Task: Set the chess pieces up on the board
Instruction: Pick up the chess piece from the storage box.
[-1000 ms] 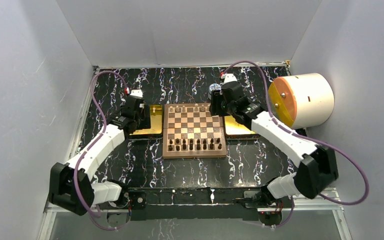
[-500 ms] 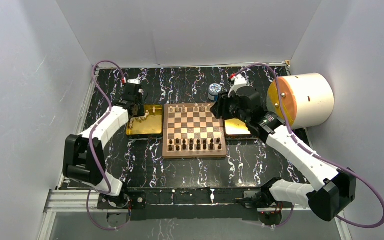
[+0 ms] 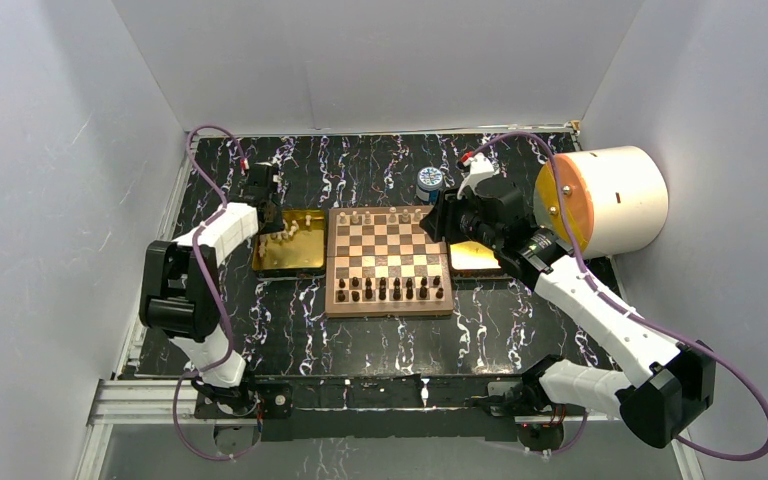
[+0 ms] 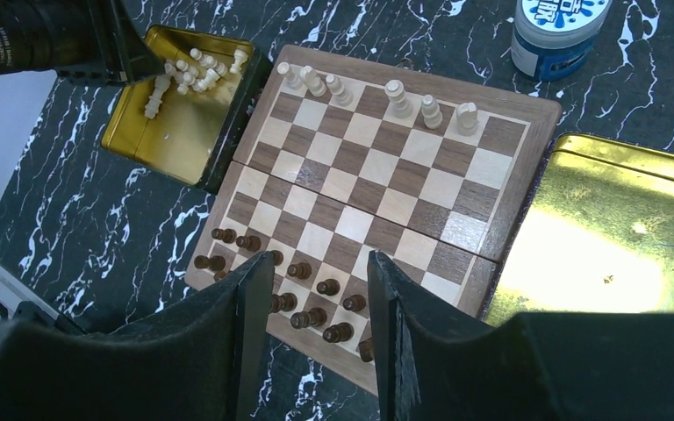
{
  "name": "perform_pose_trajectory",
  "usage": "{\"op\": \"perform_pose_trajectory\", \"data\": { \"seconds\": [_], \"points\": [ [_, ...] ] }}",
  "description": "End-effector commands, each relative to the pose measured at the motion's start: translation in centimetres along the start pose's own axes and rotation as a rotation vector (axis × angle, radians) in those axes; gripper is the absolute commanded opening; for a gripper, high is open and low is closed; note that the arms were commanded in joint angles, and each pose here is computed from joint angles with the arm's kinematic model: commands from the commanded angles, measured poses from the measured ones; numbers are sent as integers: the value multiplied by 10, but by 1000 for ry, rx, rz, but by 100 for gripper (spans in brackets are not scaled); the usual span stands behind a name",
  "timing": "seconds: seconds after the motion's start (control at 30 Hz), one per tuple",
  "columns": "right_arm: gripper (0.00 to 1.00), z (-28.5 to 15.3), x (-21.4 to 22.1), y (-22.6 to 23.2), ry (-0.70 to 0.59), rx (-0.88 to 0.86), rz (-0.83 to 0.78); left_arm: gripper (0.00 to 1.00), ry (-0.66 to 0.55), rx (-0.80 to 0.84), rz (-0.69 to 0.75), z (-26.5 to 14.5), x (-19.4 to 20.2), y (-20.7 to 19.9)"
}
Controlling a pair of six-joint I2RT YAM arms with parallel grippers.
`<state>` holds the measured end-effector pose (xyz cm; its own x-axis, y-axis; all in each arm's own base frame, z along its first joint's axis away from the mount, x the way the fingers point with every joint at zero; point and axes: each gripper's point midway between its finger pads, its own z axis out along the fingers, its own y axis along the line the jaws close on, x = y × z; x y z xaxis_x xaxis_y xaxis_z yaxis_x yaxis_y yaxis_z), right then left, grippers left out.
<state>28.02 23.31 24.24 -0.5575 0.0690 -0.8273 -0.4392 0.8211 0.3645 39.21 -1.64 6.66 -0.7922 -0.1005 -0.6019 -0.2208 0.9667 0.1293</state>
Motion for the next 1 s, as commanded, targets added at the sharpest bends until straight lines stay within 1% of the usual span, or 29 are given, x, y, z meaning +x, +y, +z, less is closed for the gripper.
{"op": "perform_pose_trajectory", "data": {
  "seconds": [0.0,0.1,0.33,0.47,0.6,0.97],
  "points": [
    [52,-3,-19,12,-63,-45,6,32,-47,17,-31,1,-22,-1],
    [52,-5,-17,17,-48,-68,5,32,-38,26,-34,5,-21,-1],
    [52,-10,-20,15,-53,-53,-5,33,-17,102,-19,13,-16,-15],
    [52,-11,-19,14,-46,-51,-15,30,-2,95,-10,16,-11,-14],
    [52,-13,-19,14,-45,-50,-17,27,-8,86,-4,16,-14,-12],
    [52,-16,-19,14,-35,-45,-22,25,3,68,15,17,-14,-9]
  ]
}}
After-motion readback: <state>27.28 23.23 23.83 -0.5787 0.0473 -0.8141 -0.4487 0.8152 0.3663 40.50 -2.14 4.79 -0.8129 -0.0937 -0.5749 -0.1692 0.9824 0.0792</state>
